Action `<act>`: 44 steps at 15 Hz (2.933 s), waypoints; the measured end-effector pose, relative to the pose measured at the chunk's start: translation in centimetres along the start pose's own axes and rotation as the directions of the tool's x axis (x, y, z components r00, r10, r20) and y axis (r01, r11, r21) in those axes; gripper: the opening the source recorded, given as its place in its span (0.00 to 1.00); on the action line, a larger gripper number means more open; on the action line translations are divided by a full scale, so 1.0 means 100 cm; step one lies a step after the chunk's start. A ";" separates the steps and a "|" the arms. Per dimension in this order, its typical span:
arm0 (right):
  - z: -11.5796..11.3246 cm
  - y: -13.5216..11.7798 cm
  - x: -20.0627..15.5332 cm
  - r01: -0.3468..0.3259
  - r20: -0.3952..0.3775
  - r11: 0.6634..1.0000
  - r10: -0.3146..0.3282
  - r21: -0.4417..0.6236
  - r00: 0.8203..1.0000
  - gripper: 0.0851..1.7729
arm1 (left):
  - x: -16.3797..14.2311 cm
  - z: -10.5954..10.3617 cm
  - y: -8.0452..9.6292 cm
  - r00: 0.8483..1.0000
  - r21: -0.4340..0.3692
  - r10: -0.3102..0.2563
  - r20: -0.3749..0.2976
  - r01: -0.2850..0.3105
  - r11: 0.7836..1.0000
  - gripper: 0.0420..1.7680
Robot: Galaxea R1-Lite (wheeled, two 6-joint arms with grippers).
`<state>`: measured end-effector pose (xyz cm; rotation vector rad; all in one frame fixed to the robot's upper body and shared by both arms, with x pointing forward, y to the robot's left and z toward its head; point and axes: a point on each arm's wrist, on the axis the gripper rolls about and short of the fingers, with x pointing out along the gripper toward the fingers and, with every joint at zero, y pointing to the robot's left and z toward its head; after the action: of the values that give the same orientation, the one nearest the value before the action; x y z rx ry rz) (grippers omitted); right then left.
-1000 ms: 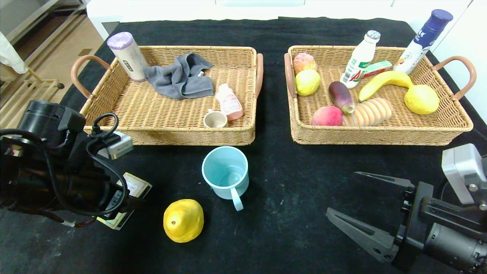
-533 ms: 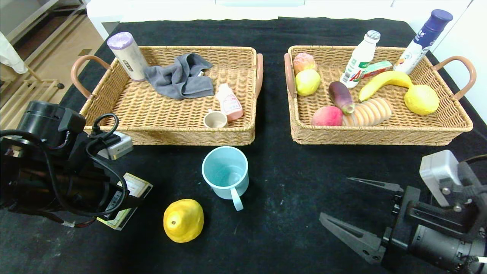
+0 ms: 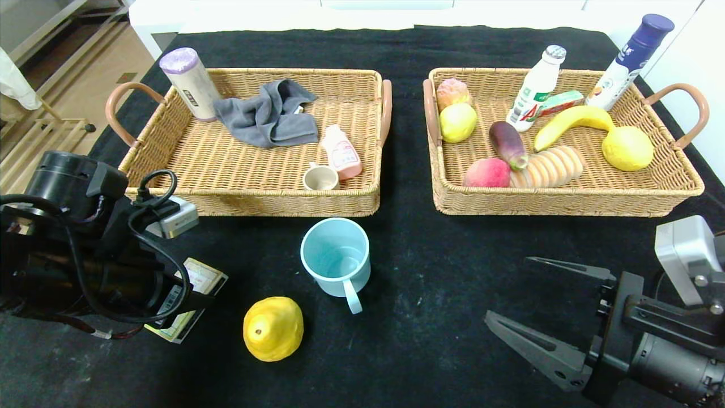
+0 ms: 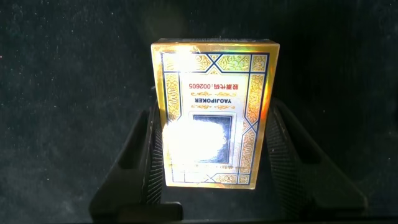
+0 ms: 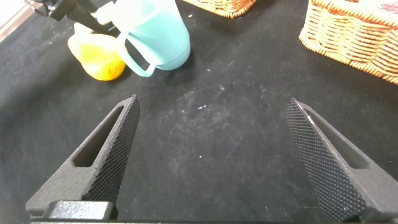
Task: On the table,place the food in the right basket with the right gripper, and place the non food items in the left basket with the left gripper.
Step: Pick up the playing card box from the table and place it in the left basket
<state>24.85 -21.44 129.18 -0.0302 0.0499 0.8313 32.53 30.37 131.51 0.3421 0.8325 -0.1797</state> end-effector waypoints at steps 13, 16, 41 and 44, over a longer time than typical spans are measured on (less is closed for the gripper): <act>0.000 0.000 -0.001 0.000 0.001 1.000 0.000 0.000 1.000 0.96 | -0.035 0.002 -0.009 0.994 0.031 -0.008 0.106 0.005 0.999 0.56; 0.000 0.000 -0.001 0.000 0.001 1.000 0.000 0.000 1.000 0.96 | -0.052 0.000 -0.014 0.987 0.046 -0.010 0.159 0.003 0.999 0.56; 0.007 -0.001 -0.006 0.010 0.035 1.000 -0.010 -0.005 0.999 0.96 | -0.072 0.116 0.010 0.872 -0.167 0.069 0.485 0.015 0.986 0.56; 0.007 -0.001 -0.007 0.010 0.038 1.000 -0.010 -0.006 0.999 0.96 | -0.060 0.138 0.013 0.849 -0.203 0.087 0.520 0.023 0.979 0.56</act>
<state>24.45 -21.96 129.96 -0.0200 0.0117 0.8220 38.46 26.67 144.82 0.1010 0.2907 -0.1458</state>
